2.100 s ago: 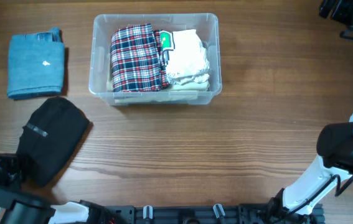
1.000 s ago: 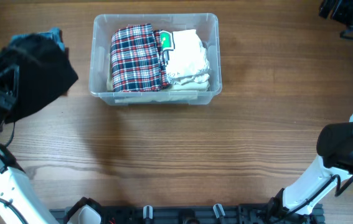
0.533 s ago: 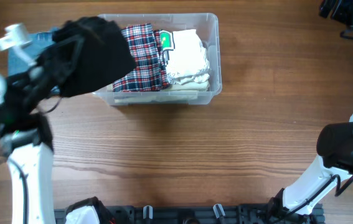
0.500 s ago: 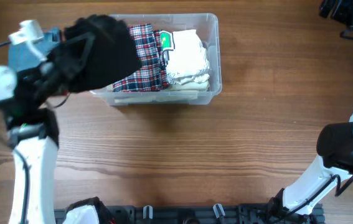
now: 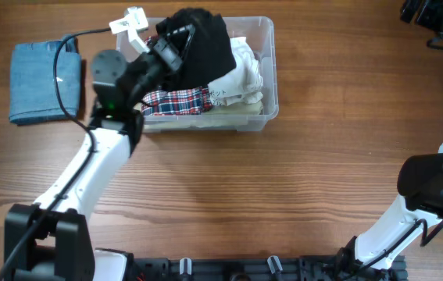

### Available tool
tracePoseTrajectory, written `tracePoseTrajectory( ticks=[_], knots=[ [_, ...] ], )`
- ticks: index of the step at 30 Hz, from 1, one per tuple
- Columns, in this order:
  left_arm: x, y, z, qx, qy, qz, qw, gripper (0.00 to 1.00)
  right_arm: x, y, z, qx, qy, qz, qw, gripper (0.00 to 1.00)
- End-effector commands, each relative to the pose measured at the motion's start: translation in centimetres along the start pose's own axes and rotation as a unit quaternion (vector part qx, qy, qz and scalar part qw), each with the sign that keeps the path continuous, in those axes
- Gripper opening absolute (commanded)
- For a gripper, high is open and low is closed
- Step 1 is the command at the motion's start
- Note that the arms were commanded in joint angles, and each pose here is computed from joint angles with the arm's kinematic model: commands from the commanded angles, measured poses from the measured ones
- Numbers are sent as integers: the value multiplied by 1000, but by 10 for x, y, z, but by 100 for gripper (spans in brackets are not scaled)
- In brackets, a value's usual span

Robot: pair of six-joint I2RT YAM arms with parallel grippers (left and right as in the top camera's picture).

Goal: Pack container
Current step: 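Lift the black knit item and carry it toward the box, then lower the black item into the box's right side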

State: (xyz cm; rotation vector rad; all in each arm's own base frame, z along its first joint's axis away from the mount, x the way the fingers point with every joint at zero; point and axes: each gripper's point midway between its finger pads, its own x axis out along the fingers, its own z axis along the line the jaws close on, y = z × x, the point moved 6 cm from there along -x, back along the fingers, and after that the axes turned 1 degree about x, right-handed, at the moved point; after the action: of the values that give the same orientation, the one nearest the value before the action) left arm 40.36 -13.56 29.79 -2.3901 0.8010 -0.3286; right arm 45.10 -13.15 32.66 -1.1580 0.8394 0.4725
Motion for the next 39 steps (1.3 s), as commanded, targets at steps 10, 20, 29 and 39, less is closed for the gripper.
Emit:
tracePoseTrajectory(
  ticks=[10, 20, 29, 39],
  knots=[
    [9, 11, -65, -7, -174, -315, 933, 4, 5, 1, 0, 4, 3, 5, 1000, 100],
    [43, 22, -54, -55, -164, -308, 935, 4, 5, 1, 0, 4, 3, 4, 1000, 100],
    [81, 38, -64, -59, -147, -294, 943, 4, 5, 1, 0, 4, 3, 5, 1000, 100],
    [94, 64, -64, -61, -151, -267, 950, 4, 5, 1, 0, 4, 3, 5, 1000, 100]
  ],
)
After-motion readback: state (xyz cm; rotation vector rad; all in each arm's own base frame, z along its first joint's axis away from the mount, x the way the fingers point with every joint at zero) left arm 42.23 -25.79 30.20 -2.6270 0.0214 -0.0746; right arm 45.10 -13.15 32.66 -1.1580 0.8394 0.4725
